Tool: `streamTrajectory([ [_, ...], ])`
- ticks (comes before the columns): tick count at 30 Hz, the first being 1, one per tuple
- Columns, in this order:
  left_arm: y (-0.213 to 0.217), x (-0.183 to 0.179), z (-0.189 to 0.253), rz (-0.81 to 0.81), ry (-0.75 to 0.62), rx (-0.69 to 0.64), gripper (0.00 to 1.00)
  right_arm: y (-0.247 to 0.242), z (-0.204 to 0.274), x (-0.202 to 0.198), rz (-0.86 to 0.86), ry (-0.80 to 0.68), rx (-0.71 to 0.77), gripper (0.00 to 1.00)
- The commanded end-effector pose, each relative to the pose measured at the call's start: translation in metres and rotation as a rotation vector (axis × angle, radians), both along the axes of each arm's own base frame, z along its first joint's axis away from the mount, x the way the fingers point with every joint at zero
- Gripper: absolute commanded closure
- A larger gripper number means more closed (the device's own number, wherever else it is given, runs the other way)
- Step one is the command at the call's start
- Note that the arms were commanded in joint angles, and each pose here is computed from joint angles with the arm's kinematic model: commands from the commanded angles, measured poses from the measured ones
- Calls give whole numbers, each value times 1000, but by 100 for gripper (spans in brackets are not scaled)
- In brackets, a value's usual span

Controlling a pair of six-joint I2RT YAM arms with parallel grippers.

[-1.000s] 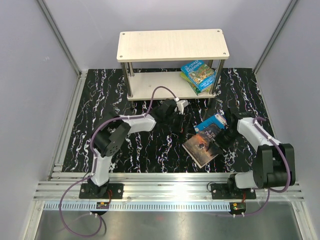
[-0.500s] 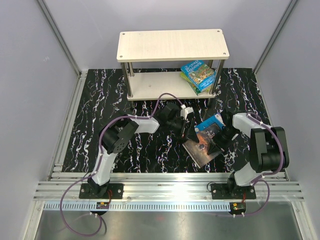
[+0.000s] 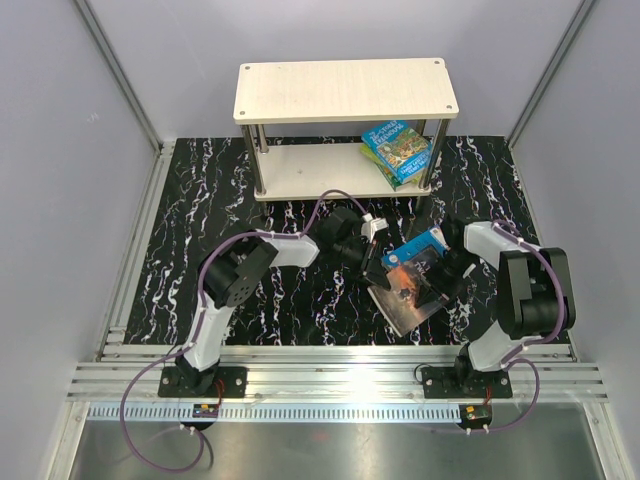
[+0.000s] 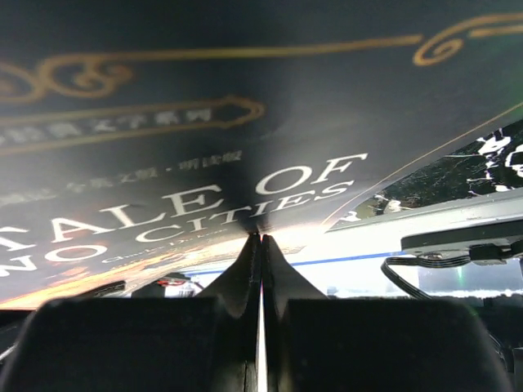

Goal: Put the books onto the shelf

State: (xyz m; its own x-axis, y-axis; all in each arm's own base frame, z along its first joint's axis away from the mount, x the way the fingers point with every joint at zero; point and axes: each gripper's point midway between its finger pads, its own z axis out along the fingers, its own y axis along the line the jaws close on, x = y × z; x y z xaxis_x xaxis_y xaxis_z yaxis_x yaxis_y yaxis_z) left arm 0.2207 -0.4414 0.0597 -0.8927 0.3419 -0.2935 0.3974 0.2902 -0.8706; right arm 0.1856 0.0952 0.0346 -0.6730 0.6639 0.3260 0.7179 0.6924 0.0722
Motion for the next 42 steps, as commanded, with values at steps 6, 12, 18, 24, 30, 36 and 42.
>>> streamTrajectory([
  [6, -8, -15, 57, -25, -26, -76, 100, -5, 65, 56, -3, -320, -38, 99],
  [12, 10, 8, 109, 141, -45, -115, 100, 8, 140, 82, -12, -549, 46, 37],
  [18, 46, 47, 158, 364, -60, -122, 100, 44, 180, 101, -12, -742, 298, 5],
  [24, 109, 89, 190, 589, -102, -135, 100, 64, 179, 109, -46, -773, 463, 5],
  [30, 162, 127, 204, 740, -174, -128, 100, 67, 162, 99, -48, -736, 491, 6],
  [36, 192, 170, 201, 906, -240, -153, 100, 65, 149, 74, -16, -704, 478, 7],
  [42, 194, 220, 199, 1084, -220, -314, 100, 60, 138, 57, 28, -666, 449, 7],
])
